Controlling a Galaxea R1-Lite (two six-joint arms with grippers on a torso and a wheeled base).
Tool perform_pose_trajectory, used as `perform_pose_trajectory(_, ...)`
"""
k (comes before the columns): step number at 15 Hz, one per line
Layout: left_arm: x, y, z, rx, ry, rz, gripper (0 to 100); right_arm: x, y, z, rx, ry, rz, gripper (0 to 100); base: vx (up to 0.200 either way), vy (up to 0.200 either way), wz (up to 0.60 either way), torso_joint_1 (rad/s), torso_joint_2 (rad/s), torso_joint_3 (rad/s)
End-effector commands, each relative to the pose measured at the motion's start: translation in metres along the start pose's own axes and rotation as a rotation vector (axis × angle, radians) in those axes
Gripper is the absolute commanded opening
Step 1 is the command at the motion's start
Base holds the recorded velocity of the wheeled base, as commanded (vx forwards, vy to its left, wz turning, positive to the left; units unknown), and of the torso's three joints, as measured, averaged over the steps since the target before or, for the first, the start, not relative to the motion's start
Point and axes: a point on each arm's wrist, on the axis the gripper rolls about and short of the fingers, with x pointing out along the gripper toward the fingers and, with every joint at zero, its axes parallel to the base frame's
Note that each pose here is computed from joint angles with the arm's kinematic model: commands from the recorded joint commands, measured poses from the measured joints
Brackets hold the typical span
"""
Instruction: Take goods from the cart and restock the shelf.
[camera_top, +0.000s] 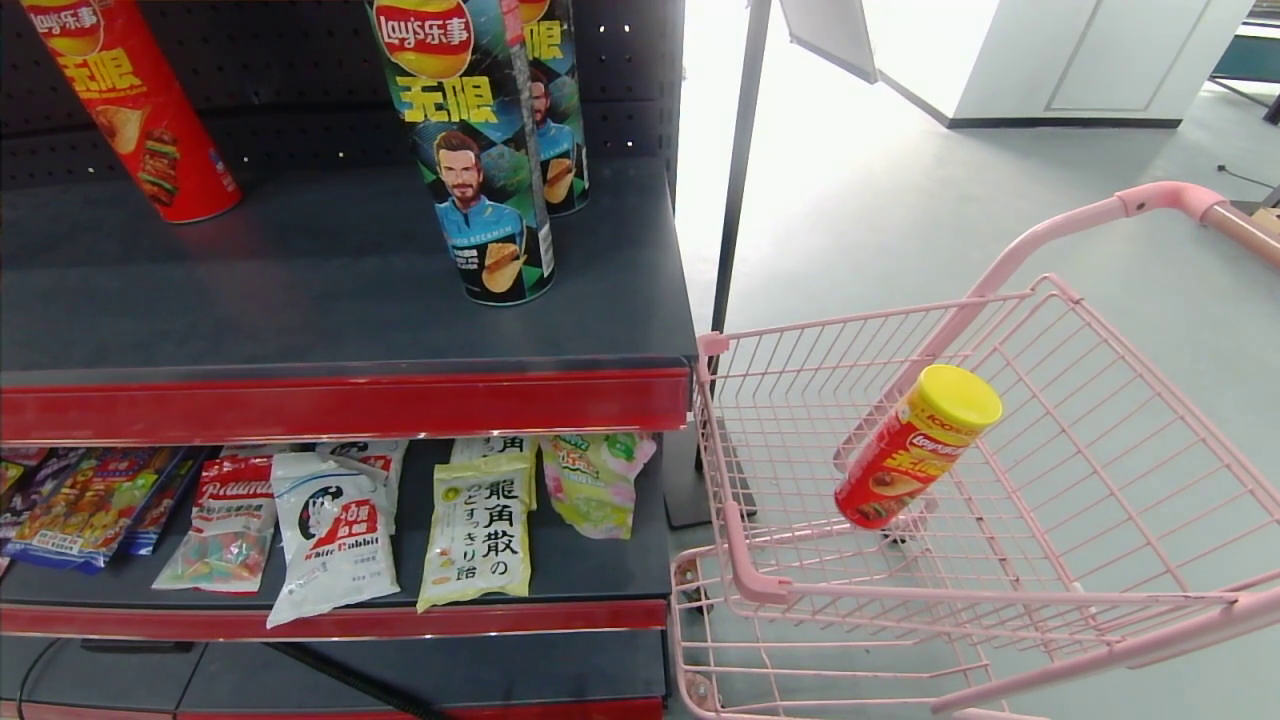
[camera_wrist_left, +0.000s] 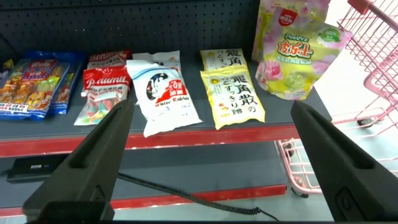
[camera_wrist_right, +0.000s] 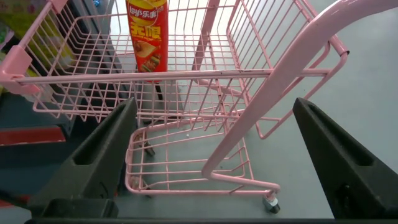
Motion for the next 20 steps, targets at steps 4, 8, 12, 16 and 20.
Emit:
perform_pose_trajectory(4, 0.0002, 0.0, -0.0003, -0.007, 0.002, 0.0, 100, 0.0001, 0.0, 0.0, -0.001, 0.001, 0.0, 100, 0.0, -0.05, 0.0, 0.002, 0.0, 0.001)
perform_pose_trajectory(8, 0.0, 0.0, 0.0001, -0.007, 0.001, 0.0, 100, 0.0001, 0.0, 0.0, 0.001, 0.001, 0.0, 100, 0.0, 0.0, 0.0, 0.0, 0.0, 0.0)
perform_pose_trajectory(12, 0.0002, 0.0, -0.0003, -0.007, 0.002, -0.001, 100, 0.0001, 0.0, 0.0, -0.001, 0.001, 0.0, 100, 0.0, 0.0, 0.0, 0.0, 0.0, 0.0)
perform_pose_trajectory(16, 0.0, 0.0, 0.0001, -0.007, 0.001, -0.001, 100, 0.0001, 0.0001, 0.0, -0.004, 0.001, 0.003, 100, 0.0, 0.0, 0.0, 0.0, 0.0, 0.0)
perform_pose_trajectory(20, 0.0, 0.0, 0.0001, -0.007, 0.001, 0.0, 100, -0.0017, 0.0019, 0.0079, -0.052, -0.043, 0.093, 100, 0.0, 0.0, 0.0, 0.0, 0.0, 0.0)
